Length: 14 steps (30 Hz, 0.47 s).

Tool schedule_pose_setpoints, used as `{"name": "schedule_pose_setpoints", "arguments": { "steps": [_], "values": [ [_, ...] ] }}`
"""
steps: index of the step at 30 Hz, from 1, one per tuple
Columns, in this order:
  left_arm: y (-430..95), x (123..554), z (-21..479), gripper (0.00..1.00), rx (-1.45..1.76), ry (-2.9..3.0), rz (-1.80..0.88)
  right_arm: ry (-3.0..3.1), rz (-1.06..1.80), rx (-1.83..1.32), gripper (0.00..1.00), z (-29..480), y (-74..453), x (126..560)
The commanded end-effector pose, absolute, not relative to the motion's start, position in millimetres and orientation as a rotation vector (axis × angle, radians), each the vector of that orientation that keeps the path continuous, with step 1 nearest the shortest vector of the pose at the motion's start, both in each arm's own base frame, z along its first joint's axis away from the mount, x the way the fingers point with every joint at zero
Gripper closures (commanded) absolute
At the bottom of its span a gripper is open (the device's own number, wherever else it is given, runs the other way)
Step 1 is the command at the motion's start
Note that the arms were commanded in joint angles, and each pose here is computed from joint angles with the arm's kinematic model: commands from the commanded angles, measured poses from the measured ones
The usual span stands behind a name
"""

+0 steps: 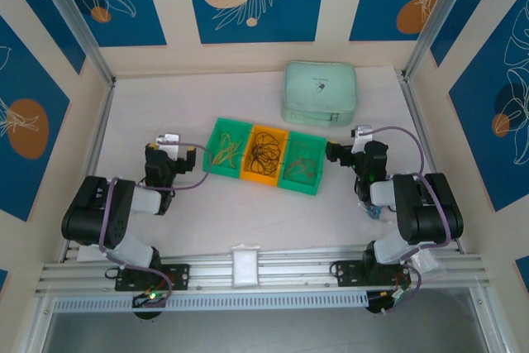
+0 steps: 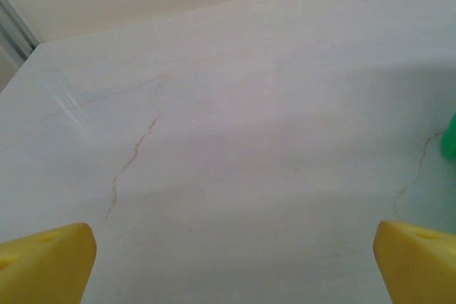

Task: Untangle the cables

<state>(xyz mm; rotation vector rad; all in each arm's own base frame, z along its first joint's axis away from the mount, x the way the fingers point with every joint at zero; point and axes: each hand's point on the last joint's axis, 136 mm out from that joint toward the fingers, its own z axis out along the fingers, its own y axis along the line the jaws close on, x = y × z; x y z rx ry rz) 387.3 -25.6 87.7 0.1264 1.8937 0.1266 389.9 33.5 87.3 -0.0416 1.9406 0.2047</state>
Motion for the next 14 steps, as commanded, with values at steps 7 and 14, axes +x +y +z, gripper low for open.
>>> {"name": "schedule_pose_setpoints", "arguments": {
  "steps": [7, 14],
  "values": [
    [-26.8, 393.3, 93.6, 0.01, 0.126, 1.877, 0.102, 1.912, 0.202, -0.060, 0.01, 96.8, 33.0, 396.2],
    [-26.2, 393.0, 94.2, 0.00, 0.124, 1.873, 0.103, 1.912, 0.204, -0.059, 0.01, 96.5, 33.6, 395.9]
  ]
}}
